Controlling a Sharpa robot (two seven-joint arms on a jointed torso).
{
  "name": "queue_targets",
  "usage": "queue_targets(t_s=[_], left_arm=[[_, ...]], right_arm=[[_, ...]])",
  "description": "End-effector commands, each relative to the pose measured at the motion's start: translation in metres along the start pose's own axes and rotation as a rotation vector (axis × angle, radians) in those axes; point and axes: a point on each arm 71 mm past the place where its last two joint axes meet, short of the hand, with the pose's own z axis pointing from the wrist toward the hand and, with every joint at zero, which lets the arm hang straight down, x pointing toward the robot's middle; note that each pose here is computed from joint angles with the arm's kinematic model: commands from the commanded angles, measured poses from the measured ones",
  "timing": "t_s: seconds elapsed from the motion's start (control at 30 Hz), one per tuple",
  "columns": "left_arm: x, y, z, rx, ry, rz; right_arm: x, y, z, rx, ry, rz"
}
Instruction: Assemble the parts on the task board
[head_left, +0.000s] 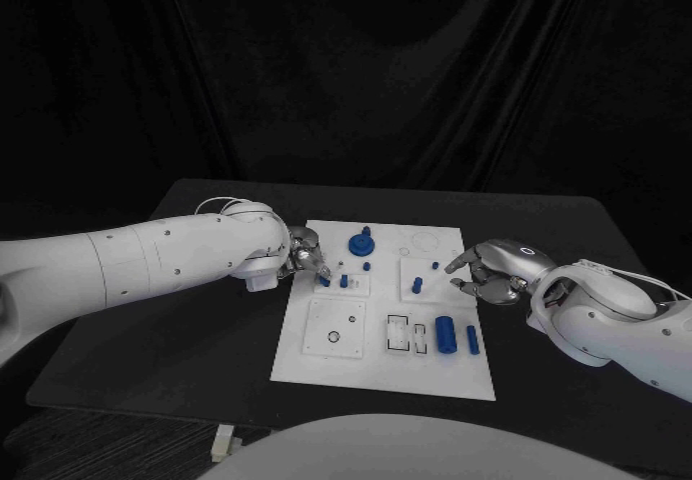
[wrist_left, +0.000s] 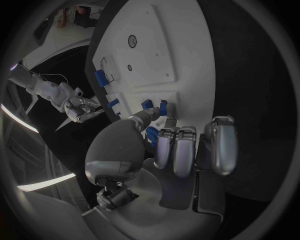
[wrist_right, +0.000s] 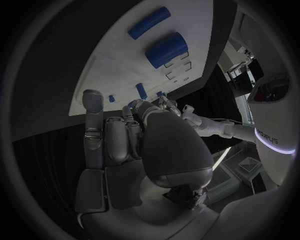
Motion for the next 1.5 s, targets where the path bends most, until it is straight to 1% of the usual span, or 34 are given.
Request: queue_targets(t_s=[0.03,0.37,0.73,1.13,1.27,1.4,1.47,1.5], left_arm=[[0.0079,0.0023,0.0015,-0.007,0.037,0.009],[0.0086,0.0030,0.0018,-0.008,0.041,0.010],[0.0101,0.0030,0.0034,-0.017,0.060,0.018],[0.0094,0.0060,0.0039,-0.030,0.060,0.017],[0.0073,0.0075,0.0029,-0.019,0.031,0.002],[0.0018,0.0097,-0.0010,0.012,-0.046,-0.034],[-0.0027,0.0115,-0.0049,0.027,-0.082,-0.048],[-0.0065,0.0119,-0.0077,0.037,-0.104,-0.055]], right_arm=[[0.001,-0.001,-0.001,0.018,0.005,0.000],[0.002,-0.001,0.000,0.018,0.007,0.001],[0.002,-0.001,0.000,0.017,0.006,0.001],[0.003,-0.001,0.000,0.017,0.006,0.001],[0.002,-0.001,-0.001,0.017,0.003,0.002],[0.002,-0.002,-0.002,0.019,-0.003,0.002],[0.001,-0.003,-0.003,0.020,-0.004,0.002],[0.001,-0.003,-0.003,0.021,-0.005,0.002]])
